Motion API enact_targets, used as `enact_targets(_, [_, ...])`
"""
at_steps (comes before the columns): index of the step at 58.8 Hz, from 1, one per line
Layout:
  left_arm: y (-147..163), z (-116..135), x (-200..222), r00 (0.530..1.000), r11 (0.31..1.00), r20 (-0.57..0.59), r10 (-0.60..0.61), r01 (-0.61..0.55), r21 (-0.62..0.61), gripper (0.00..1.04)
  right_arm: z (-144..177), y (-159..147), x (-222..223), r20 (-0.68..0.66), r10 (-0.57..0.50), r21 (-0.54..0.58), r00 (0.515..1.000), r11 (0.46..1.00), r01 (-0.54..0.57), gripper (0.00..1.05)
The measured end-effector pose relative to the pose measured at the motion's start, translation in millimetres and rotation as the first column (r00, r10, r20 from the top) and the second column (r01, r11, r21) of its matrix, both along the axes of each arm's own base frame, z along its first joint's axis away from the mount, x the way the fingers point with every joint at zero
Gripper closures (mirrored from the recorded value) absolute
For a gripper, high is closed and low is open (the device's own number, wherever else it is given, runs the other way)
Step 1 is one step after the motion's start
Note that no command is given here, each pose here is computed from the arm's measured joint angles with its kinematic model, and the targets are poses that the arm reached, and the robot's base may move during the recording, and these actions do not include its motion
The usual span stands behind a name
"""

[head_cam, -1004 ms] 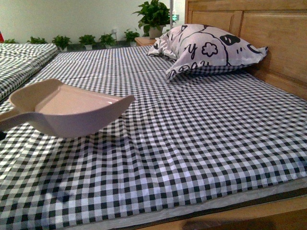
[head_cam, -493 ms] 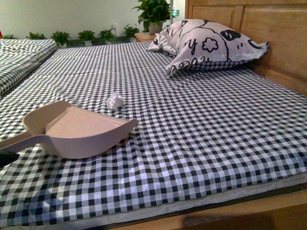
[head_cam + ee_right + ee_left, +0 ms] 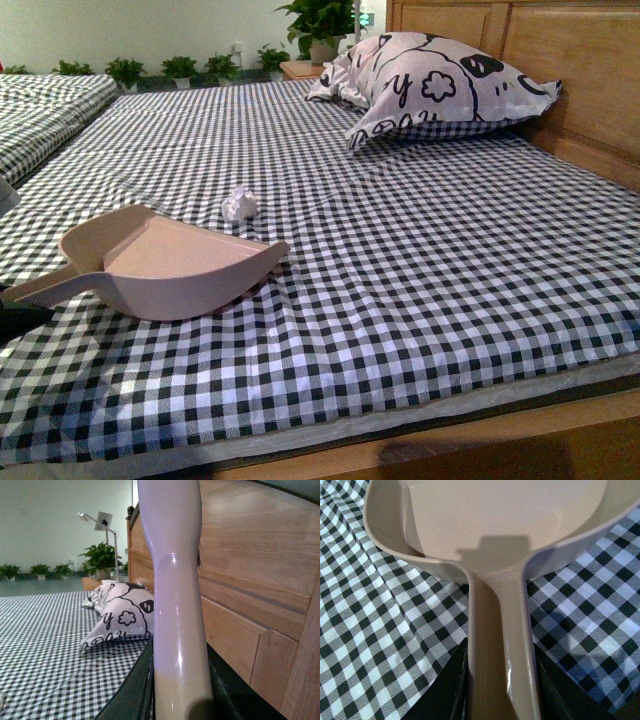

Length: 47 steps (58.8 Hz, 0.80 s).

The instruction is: Clean up trash

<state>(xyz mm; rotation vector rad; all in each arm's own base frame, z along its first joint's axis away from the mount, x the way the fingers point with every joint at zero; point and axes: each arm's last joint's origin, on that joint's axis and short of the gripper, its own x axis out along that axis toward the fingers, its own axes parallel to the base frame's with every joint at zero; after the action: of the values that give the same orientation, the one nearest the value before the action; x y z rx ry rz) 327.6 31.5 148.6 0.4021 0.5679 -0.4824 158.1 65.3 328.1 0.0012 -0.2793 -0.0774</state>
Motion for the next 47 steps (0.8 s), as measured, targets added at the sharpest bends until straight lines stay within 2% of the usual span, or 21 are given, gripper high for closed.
enact_targets(42, [1, 1, 11, 0.999, 1.000, -0.040, -0.001, 0.001, 0.006, 0.77, 0, 0, 0, 0.000, 0.000, 0.000, 1.000, 1.000, 0.000, 0.83])
enact_targets(47, [1, 1, 11, 0.999, 1.000, -0.040, -0.001, 0.002, 0.006, 0.77, 2, 3, 10, -0.207, -0.050, -0.103, 0.977, 0.994, 0.029, 0.83])
